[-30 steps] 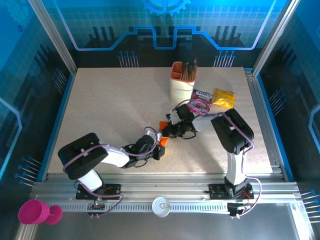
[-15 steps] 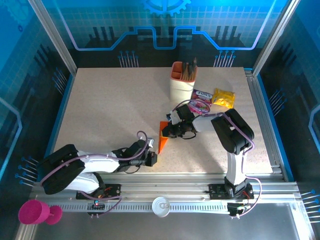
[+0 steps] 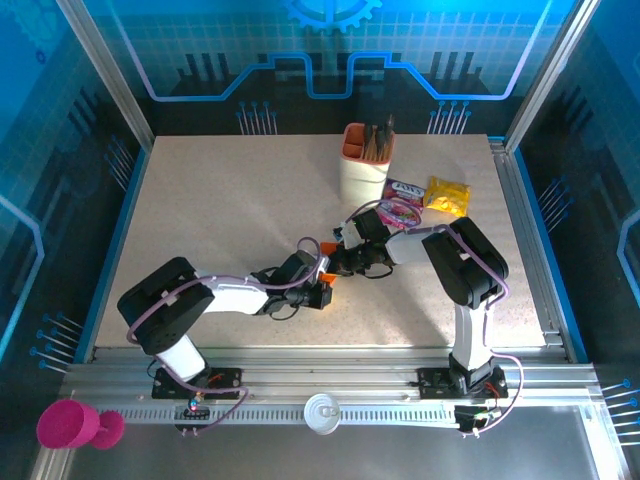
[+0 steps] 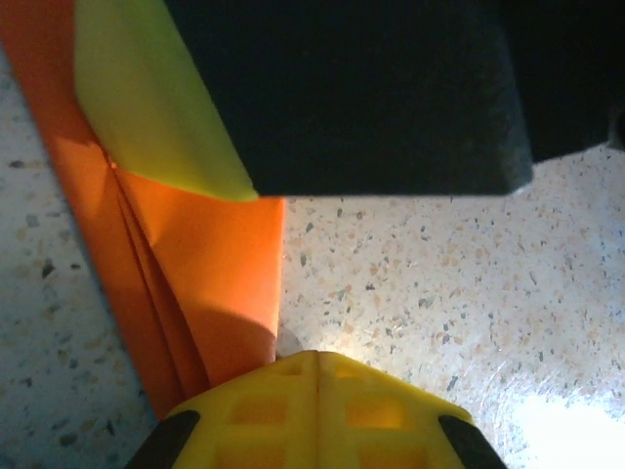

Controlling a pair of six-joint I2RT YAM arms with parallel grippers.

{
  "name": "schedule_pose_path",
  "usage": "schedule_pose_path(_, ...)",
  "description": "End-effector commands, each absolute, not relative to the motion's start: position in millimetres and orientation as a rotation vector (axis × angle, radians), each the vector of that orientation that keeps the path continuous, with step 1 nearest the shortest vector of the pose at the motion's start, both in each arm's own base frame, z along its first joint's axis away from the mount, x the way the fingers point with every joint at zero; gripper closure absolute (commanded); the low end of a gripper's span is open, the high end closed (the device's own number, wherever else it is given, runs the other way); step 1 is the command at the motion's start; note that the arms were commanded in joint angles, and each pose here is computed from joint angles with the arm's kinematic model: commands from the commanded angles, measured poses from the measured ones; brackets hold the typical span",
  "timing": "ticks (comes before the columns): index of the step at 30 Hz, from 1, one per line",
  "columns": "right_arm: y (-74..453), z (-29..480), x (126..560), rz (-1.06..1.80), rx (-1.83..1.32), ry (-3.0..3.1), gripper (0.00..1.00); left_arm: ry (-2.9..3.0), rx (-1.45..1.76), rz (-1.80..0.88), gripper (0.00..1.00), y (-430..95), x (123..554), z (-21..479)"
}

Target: Fold a paper plane with a square sheet of paper (pick it up from the middle)

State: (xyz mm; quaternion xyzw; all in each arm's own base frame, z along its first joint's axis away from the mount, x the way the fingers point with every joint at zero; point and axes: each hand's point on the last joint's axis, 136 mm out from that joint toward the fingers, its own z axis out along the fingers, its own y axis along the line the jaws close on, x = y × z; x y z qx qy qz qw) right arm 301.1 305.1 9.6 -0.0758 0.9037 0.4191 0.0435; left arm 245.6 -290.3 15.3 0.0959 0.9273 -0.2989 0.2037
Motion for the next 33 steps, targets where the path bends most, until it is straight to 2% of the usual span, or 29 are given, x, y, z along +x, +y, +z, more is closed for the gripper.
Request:
schedule_pose_path(1, 243.1, -73.6, 268.5, 0.878, -0.010, 3.069, 1.00, 2.595, 0.284, -0.817, 1.00, -286.5, 248.8, 4.9)
schedule_pose_path(14, 228.6, -35.9, 334.2, 1.007, 0.105, 2.879, 1.00, 2.773, 0.195, -0.766, 1.00, -253.9, 211.1, -57.3)
schedule_pose_path(19, 225.0, -32.8, 338.9, 1.016, 0.135, 2.872, 1.00, 2.803, 0.183, -0.764, 1.00, -252.9, 207.3, -69.0)
schedule_pose_path(26, 203.9, -25.9, 338.5, 0.936, 0.282, 2.849, 0.55, 2.833, 0.171, -0.751, 1.00, -246.6, 199.7, -77.4)
schedule_pose_path(29, 191.3, -19.0, 343.3, 0.904, 0.353, 2.812, 0.47, 2.846, 0.162, -0.750, 1.00, -244.3, 196.1, -80.3)
schedule_pose_path(33, 179.5, 9.8, 351.9, 0.921, 0.408, 2.686, 0.44, 2.863, 0.162, -0.743, 1.00, -241.8, 192.3, -83.7)
